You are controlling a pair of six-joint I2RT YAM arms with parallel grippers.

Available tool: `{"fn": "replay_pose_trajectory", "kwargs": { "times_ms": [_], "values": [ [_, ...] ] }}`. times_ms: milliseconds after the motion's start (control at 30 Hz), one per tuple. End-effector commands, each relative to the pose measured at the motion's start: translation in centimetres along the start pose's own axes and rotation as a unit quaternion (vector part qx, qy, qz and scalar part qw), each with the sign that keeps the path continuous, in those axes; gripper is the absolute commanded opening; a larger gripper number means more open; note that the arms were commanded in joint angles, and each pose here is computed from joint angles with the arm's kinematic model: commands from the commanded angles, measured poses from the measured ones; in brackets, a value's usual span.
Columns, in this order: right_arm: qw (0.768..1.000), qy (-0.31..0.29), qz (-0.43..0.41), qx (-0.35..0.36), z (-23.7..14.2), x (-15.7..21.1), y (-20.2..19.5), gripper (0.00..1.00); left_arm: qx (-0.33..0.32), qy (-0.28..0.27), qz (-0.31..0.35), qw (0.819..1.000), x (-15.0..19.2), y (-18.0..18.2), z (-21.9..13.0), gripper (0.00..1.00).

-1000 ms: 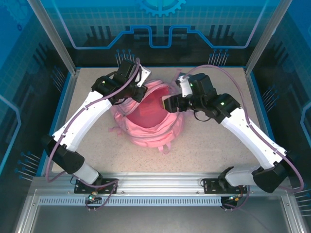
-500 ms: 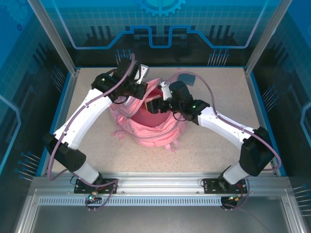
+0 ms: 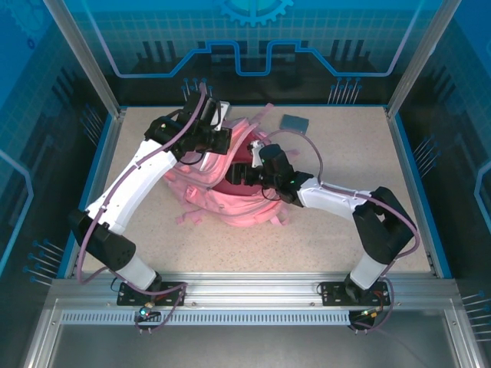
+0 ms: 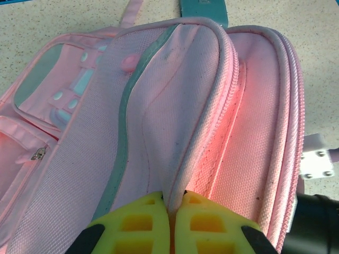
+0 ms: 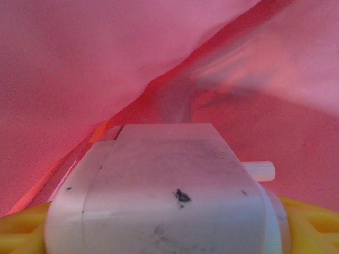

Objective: Pack the student bag

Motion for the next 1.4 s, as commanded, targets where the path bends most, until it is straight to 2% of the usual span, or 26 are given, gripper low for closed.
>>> {"fn": "replay_pose_trajectory", "kwargs": {
  "times_ms": [0, 200, 400, 467, 567, 667, 933, 1067, 1200, 1367],
  "values": [
    [0.999, -0.003, 0.016, -0.045, 1.1, -0.1, 1.6, 0.61, 0.054, -0.133, 0.004, 0.990, -3.0, -1.0, -4.0, 0.00],
    [0.996, 0.031, 0.053, -0.066, 4.1, -0.1, 1.5, 0.61, 0.089, -0.130, 0.010, 0.987, -2.5, -1.4, -4.3, 0.00],
    [0.992, 0.058, 0.093, -0.070, 7.0, 0.3, 1.5, 0.64, 0.086, -0.133, 0.007, 0.987, -1.9, -1.3, -4.5, 0.00],
    [0.988, 0.078, 0.108, -0.079, 7.9, 0.8, 1.5, 0.67, 0.083, -0.132, 0.007, 0.988, -1.8, -1.3, -4.5, 0.00],
    [0.983, 0.103, 0.124, -0.091, 8.6, 1.2, 1.5, 0.78, 0.074, -0.131, 0.007, 0.989, -1.5, -1.1, -4.4, 0.00],
    [0.981, 0.106, 0.124, -0.100, 8.0, 0.8, 1.8, 0.86, 0.068, -0.126, 0.005, 0.990, -1.0, -0.7, -4.1, 0.00],
    [0.987, 0.094, 0.110, -0.066, 4.2, 0.1, 1.0, 0.88, 0.059, -0.122, -0.004, 0.991, 0.0, 0.2, -4.2, 0.00],
    [0.992, 0.080, 0.095, -0.034, 2.3, -0.1, 0.8, 0.92, 0.060, -0.119, -0.004, 0.991, 0.4, 0.5, -4.3, 0.00],
    [0.993, 0.069, 0.088, -0.030, 1.0, -0.3, 0.9, 0.97, 0.063, -0.117, -0.006, 0.991, 0.7, 0.6, -4.1, 0.00],
    [0.992, 0.070, 0.102, -0.009, 0.0, -0.1, 0.4, 0.91, 0.065, -0.116, -0.005, 0.991, 1.0, 0.7, -4.1, 0.00]
  ]
}}
Point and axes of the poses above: each hand's point on the last joint's axis, 136 mm out from that joint toward the fingers, its own z axis out along the fingers, its own y axis along the line the jaws close on, x = y × z, the point moved 10 cm from there along -z, back along the fingers, and after that the axes turned 8 degrees about z, right-handed, at the moved point
